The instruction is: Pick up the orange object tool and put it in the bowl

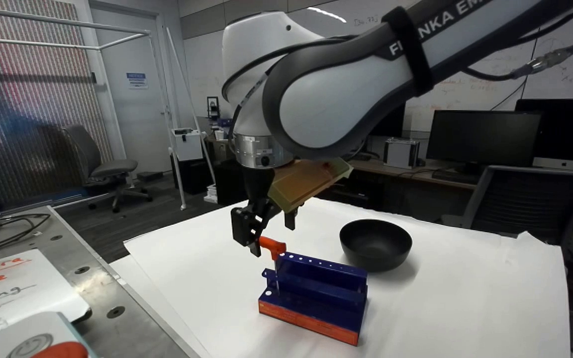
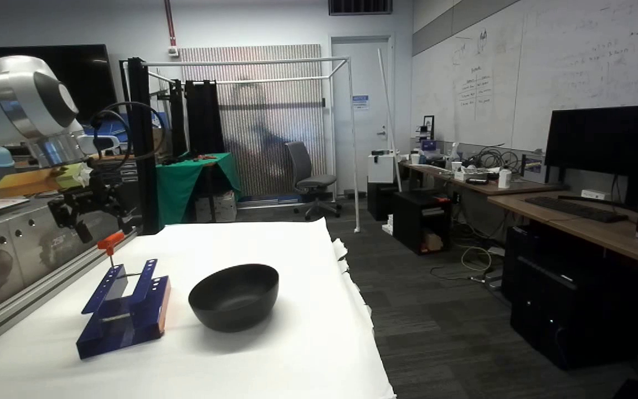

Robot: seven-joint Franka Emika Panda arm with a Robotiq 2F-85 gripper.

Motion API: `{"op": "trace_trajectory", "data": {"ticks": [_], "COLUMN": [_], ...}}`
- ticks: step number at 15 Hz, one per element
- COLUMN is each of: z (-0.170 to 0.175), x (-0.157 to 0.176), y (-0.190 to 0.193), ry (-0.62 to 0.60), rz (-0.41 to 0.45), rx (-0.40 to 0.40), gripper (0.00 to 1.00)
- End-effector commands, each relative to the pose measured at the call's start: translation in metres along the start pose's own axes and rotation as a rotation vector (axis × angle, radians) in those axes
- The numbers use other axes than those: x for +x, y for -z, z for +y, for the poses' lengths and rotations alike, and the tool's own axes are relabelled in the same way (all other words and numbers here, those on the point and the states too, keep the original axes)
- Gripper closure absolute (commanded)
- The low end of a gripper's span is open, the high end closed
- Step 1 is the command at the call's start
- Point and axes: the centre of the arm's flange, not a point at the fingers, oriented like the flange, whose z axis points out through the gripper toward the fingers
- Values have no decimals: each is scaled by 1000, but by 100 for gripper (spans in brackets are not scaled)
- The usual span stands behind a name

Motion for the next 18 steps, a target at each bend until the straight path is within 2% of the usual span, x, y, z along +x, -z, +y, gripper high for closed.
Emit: {"op": "trace_trajectory", "data": {"ticks": [1,8,9,10,11,13,18], "z": [-4,0,1,0,1,2,17], "x": [26,25,23,22,20,15,-8], "y": [2,-4,-2,-1,3,11,78], "ry": [22,108,123,136,156,185,165], "rz": [-7,-98,-107,-113,-121,-126,-84], "rx": [-35,-30,-26,-21,-16,-10,-44], "gripper": [31,86,91,93,89,89,89]}}
